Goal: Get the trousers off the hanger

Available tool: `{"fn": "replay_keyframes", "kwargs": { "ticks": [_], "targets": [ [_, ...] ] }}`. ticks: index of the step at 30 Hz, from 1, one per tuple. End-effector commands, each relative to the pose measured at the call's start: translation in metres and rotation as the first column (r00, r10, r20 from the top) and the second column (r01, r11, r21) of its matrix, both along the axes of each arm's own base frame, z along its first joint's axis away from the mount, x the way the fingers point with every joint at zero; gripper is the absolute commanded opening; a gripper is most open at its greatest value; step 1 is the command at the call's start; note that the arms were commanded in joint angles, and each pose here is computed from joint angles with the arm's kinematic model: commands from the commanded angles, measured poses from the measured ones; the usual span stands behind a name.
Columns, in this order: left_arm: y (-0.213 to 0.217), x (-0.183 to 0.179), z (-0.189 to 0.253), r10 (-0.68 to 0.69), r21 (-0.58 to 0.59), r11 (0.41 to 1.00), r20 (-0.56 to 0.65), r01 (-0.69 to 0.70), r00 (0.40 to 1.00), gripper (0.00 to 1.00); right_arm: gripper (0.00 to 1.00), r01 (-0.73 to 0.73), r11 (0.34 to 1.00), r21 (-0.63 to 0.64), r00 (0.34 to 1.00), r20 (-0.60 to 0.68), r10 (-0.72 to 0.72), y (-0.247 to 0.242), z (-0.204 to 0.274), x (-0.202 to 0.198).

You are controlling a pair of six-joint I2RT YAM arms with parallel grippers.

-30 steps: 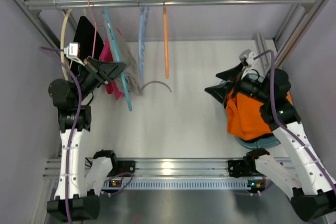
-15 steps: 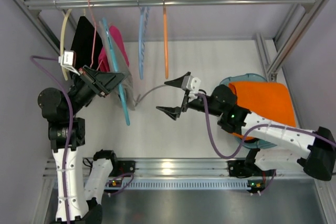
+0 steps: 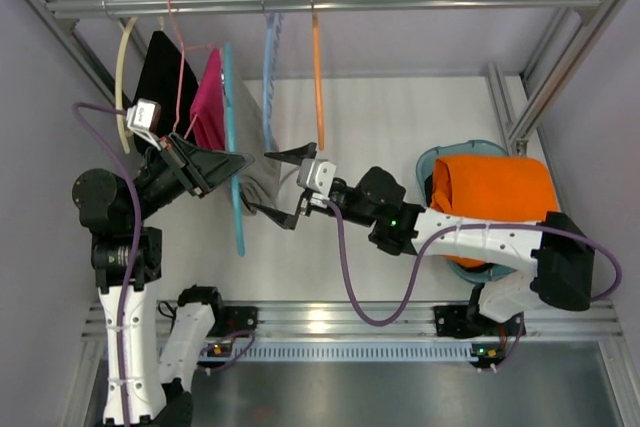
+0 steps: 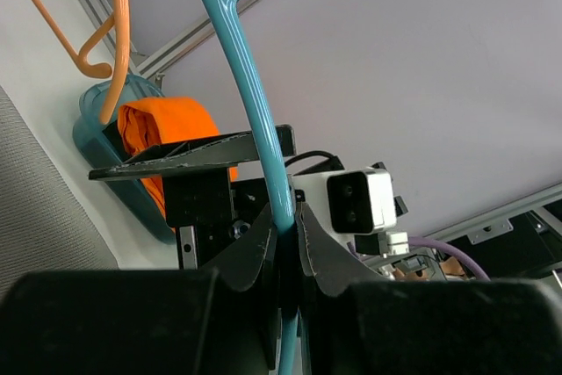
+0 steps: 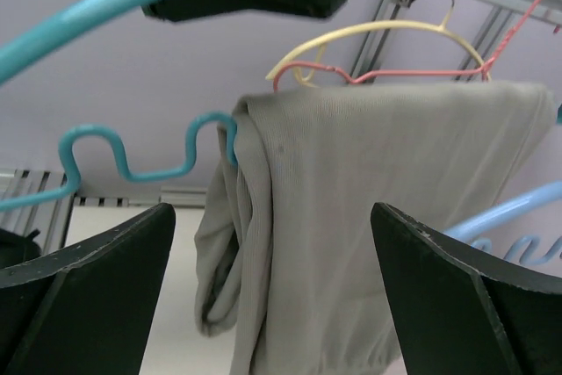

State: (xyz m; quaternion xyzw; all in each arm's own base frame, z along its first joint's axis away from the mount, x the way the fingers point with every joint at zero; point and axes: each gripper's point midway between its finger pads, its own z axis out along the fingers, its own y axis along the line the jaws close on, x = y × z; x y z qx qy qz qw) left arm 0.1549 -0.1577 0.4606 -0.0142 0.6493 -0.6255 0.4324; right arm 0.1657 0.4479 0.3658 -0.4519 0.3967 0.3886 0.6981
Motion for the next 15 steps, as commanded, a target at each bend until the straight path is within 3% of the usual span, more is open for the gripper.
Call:
{"fn": "replay_keyframes", "kwargs": {
  "ticks": [1, 9, 15],
  "targets": [
    [-0.003, -0.017, 0.032, -0.014, 0.032, 0.999, 0.19, 0.008, 0.982, 0.0, 0.93, -0.006, 0.987, 0.159, 0.996, 0.089, -0.008, 0.003, 0.056, -0.007],
    [-0.003, -0.012, 0.034, -0.019, 0.036, 0.999, 0.188, 0.013, 0.982, 0.0, 0.69, 0.075, 0.986, 0.15, 0.993, 0.083, -0.088, 0.01, 0.05, 0.009],
    [-0.003, -0.013, 0.038, -0.018, 0.036, 0.999, 0.197, 0.011, 0.98, 0.0, 0.65, 0.132, 0.983, 0.127, 0.989, 0.052, -0.139, 0.014, 0.043, 0.029]
  ]
}}
